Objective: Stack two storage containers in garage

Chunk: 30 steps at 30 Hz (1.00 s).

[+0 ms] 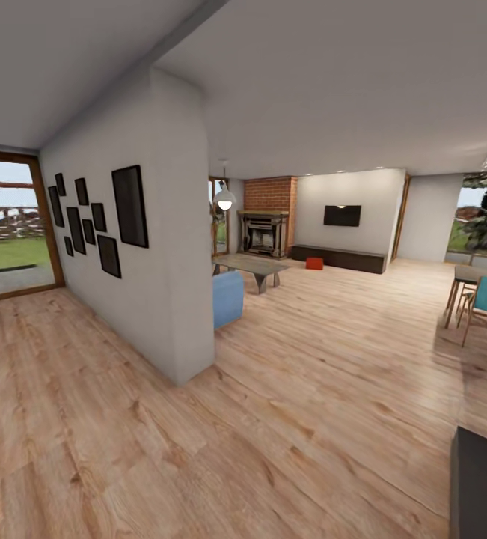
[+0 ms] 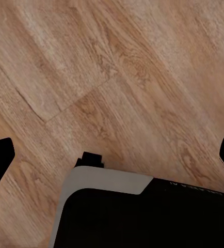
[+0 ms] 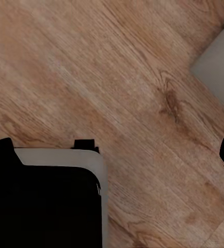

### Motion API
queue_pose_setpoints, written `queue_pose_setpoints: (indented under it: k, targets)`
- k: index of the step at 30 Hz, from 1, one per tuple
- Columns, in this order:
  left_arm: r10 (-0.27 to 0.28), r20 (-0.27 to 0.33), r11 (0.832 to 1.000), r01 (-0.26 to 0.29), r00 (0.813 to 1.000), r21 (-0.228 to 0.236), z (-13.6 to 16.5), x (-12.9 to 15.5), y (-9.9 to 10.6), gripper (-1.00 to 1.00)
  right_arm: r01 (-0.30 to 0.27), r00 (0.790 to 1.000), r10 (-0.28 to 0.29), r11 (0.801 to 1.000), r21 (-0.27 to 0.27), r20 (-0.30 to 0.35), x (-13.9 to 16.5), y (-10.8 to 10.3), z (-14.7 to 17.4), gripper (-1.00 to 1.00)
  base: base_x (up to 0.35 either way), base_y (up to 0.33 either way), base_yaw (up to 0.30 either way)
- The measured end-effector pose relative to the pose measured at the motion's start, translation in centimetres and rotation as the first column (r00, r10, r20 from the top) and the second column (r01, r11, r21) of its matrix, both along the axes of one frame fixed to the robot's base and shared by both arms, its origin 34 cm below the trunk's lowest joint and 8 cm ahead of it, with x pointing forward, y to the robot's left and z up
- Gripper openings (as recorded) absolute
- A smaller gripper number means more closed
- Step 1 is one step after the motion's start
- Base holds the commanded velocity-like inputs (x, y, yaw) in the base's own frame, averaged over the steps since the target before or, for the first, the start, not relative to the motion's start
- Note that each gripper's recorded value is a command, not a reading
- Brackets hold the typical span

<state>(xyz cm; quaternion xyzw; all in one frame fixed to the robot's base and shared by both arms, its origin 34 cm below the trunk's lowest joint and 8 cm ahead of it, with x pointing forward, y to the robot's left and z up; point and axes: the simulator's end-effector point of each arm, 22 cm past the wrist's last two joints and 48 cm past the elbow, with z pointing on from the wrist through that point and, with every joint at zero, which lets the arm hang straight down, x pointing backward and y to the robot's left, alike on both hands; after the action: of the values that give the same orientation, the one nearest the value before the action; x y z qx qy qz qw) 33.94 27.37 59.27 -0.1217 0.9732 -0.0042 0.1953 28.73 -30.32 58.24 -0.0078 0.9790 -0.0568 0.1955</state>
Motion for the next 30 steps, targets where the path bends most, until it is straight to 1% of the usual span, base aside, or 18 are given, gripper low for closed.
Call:
queue_pose_setpoints:
  k: [6, 9, 30]
  targets:
    - [0.0, -0.001, 1.0, 0.0, 1.0, 0.0, -0.01, -0.02, 0.0, 1.0, 0.0, 1.0, 0.0, 1.0, 0.0, -0.001, -0.01, 0.0, -0.01, 1.0, 0.323, 0.0, -0.008]
    - [0.0, -0.001, 1.0, 0.0, 1.0, 0.0, -0.01, -0.03, -0.01, 1.0, 0.0, 1.0, 0.0, 1.0, -0.001, -0.003, -0.08, -0.06, -0.03, 1.0, 0.323, 0.0, -0.122]
    - [-0.001, -0.001, 1.0, 0.001, 1.0, 0.0, -0.01, -0.04, -0.01, 1.0, -0.001, 1.0, 0.001, 1.0, -0.001, -0.004, -0.07, -0.02, -0.03, 1.0, 0.323, 0.0, -0.234]
